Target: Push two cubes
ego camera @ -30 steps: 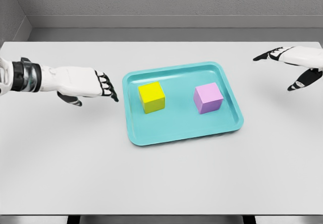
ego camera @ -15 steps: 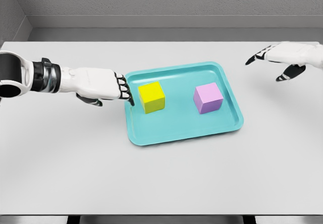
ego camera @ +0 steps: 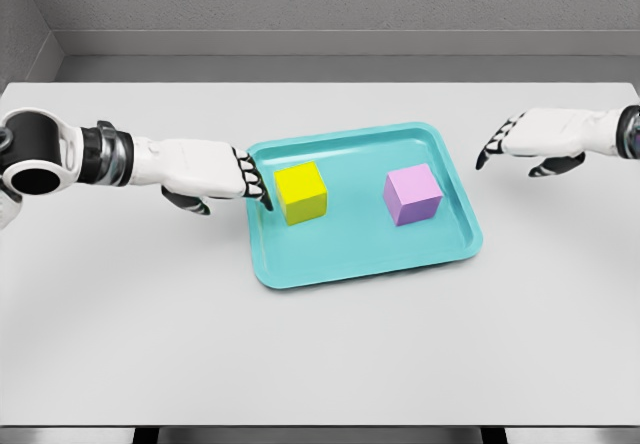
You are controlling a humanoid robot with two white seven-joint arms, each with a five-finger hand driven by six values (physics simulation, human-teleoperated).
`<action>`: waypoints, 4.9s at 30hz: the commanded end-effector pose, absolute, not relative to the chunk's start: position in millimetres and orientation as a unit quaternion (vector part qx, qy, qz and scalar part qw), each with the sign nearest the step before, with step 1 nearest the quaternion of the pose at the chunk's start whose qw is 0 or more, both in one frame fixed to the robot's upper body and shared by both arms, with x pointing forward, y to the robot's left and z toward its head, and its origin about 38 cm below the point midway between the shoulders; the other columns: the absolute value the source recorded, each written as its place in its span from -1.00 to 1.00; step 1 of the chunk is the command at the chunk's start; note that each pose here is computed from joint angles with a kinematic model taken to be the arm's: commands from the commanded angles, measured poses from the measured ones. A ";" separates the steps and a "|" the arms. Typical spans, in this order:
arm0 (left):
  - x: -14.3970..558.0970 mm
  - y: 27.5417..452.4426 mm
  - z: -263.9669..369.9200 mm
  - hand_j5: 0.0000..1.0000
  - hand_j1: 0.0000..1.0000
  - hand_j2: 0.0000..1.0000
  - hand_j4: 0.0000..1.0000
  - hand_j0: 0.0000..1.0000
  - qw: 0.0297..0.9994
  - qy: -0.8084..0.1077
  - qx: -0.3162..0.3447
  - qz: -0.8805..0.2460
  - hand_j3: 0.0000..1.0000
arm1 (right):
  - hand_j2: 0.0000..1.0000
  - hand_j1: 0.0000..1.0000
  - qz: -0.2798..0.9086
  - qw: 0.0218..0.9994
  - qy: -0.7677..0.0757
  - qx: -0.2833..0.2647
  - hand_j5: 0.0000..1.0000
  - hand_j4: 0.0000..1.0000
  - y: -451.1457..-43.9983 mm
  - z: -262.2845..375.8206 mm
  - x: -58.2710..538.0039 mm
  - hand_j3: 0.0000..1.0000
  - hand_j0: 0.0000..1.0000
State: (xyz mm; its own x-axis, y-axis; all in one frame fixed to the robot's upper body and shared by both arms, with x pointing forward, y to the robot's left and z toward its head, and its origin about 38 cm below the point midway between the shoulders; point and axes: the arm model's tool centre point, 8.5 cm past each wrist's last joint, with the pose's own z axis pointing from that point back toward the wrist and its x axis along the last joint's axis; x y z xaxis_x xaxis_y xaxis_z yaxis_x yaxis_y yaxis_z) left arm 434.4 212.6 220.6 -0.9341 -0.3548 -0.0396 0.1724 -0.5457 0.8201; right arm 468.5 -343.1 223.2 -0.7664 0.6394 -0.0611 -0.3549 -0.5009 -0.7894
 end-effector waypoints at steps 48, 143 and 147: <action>453.5 208.0 188.4 0.68 0.68 0.68 0.68 0.68 0.187 -0.440 0.103 -0.872 0.68 | 0.40 0.40 0.876 0.218 -0.409 -0.133 0.40 0.40 -278.7 211.8 456.2 0.40 0.40; 494.5 180.5 174.0 0.68 0.68 0.68 0.68 0.68 0.231 -0.444 0.103 -0.859 0.68 | 0.14 0.14 0.888 0.193 -0.400 -0.121 0.14 0.14 -262.5 205.5 451.1 0.14 0.14; 496.9 176.7 180.1 0.68 0.68 0.68 0.68 0.68 0.225 -0.446 0.108 -0.859 0.68 | 0.07 0.07 0.889 0.193 -0.399 -0.119 0.07 0.07 -261.9 203.6 450.1 0.07 0.07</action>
State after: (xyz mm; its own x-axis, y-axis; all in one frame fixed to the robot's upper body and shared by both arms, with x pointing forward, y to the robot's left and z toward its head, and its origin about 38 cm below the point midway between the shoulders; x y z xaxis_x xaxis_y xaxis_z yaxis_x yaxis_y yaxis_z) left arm 497.3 178.5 180.6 -0.8750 -0.4841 0.0102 0.2886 -0.5046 0.8137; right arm 451.4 -261.5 206.4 -0.8935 0.4461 -0.0514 -0.2525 -0.5938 -0.7640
